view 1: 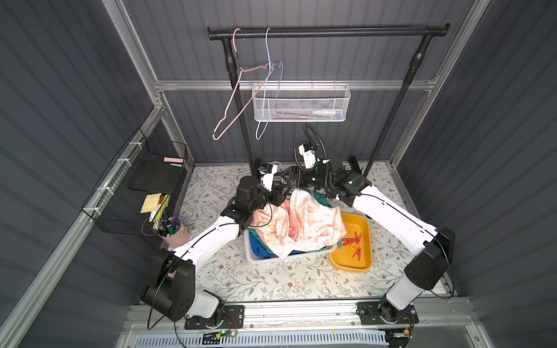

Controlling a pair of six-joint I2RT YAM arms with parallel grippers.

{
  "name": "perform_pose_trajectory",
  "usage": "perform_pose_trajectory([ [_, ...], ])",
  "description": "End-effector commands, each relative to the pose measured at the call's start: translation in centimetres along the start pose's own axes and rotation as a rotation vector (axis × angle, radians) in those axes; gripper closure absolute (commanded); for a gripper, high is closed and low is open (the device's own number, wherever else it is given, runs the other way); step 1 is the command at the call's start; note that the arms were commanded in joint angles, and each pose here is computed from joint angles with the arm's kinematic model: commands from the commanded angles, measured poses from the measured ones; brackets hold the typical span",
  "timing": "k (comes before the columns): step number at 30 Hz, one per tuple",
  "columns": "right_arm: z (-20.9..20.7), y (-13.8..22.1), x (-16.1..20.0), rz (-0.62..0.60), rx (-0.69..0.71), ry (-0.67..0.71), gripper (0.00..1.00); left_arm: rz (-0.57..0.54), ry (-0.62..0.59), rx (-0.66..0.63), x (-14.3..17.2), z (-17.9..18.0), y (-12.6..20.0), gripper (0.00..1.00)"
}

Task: Remove the clothespins securing jackets to the hanger
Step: Remove the clothespin from the hanger.

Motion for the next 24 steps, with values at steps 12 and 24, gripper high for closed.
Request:
perform_pose_trajectory([
  [12,0.6,-3.6,-0.4,0.026,-0.049,0.031,0.55,0.034,0.011,0.059,1.3,-1.4,0.7,0.51],
  [24,0.7,-3.4,0.0,0.041,-0.066,0.056,0.92,0.038,0.011,0.054,1.1,-1.3,0.5,0.48],
])
Point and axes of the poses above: each gripper's point midway between its finger pads, its own y axis back along the fingers, its own z axis along the line the jaws close on, x = y × z, the point moved 2 cm from there along y, back along the fingers, and after that the axes turned 14 degrees about -y, right-handed, at the moved point
